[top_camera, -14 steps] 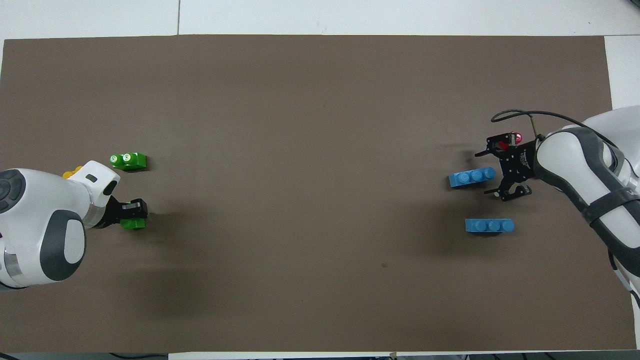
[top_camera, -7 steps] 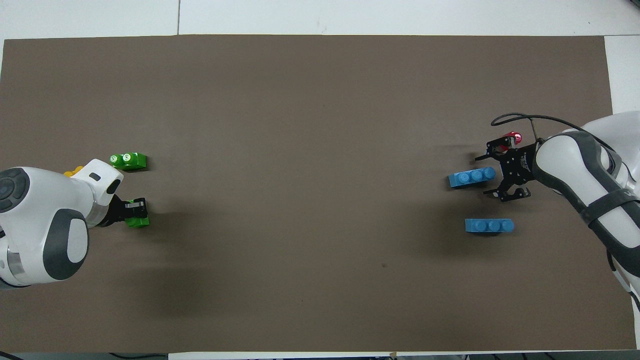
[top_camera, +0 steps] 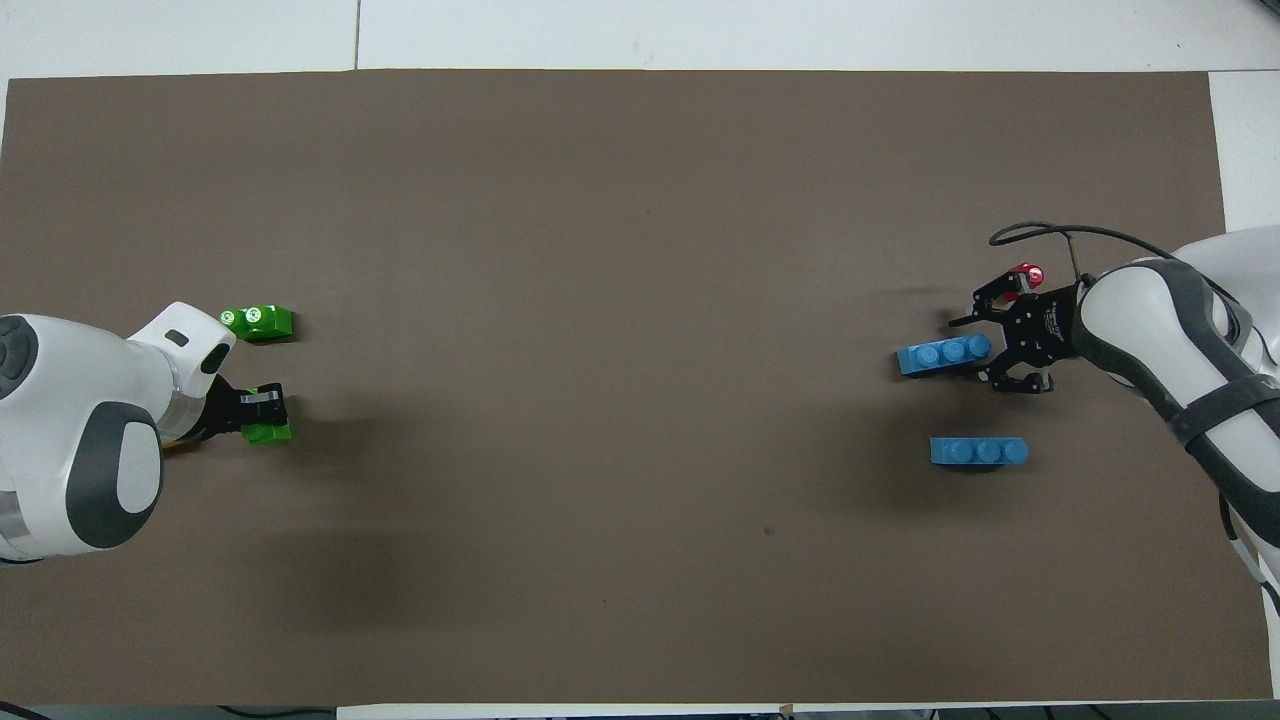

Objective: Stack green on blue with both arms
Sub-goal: 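Close the left gripper on the green brick while the right gripper grasps the blue brick, then carry the blue brick to the table centre while the left gripper lifts the green brick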

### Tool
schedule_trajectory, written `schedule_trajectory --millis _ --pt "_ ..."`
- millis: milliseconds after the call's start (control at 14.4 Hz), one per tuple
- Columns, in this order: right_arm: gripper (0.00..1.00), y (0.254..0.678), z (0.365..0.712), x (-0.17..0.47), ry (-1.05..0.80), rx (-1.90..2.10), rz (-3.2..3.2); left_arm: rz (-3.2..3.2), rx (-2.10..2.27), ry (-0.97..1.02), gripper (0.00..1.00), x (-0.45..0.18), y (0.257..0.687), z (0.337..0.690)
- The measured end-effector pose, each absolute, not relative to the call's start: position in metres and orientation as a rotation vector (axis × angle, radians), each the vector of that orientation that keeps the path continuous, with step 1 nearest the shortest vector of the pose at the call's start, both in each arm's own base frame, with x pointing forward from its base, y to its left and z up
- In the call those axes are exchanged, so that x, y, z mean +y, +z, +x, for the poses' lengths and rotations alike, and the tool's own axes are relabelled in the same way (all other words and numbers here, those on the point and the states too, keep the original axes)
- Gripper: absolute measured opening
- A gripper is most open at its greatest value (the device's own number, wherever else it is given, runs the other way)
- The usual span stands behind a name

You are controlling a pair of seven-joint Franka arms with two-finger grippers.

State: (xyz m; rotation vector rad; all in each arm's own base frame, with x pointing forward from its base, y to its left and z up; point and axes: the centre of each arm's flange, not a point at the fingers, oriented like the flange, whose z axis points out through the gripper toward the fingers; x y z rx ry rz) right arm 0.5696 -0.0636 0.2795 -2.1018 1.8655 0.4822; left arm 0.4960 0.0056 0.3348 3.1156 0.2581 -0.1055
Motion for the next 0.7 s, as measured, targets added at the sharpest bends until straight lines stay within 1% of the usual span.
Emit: schedule_trajectory --millis 70,139,209,418,557,696 --pt "0.51 0.280 0.570 -0.064 0.481 1.859 -2.107 3.116 0.258 -0.106 0.34 0.006 0.335 0.496" --pt "0.48 0.280 0.570 -0.064 0.477 1.846 -2.116 3.116 0.259 -0.106 0.34 0.006 0.335 0.496" --pt "0.35 0.280 0.570 -0.063 0.474 1.836 -2.121 3.116 0.259 -0.107 0.34 0.006 0.335 0.496" --pt "0.35 0.295 0.580 -0.058 0.474 1.794 -2.136 3.115 0.260 -0.107 0.34 0.006 0.335 0.496" --pt "0.35 0.318 0.595 -0.047 0.495 1.771 -2.075 3.115 0.260 -0.107 0.34 0.006 0.335 0.496" --pt "0.35 0.346 0.613 -0.019 0.513 1.797 -2.004 3.115 0.260 -0.107 0.34 0.006 0.335 0.496"
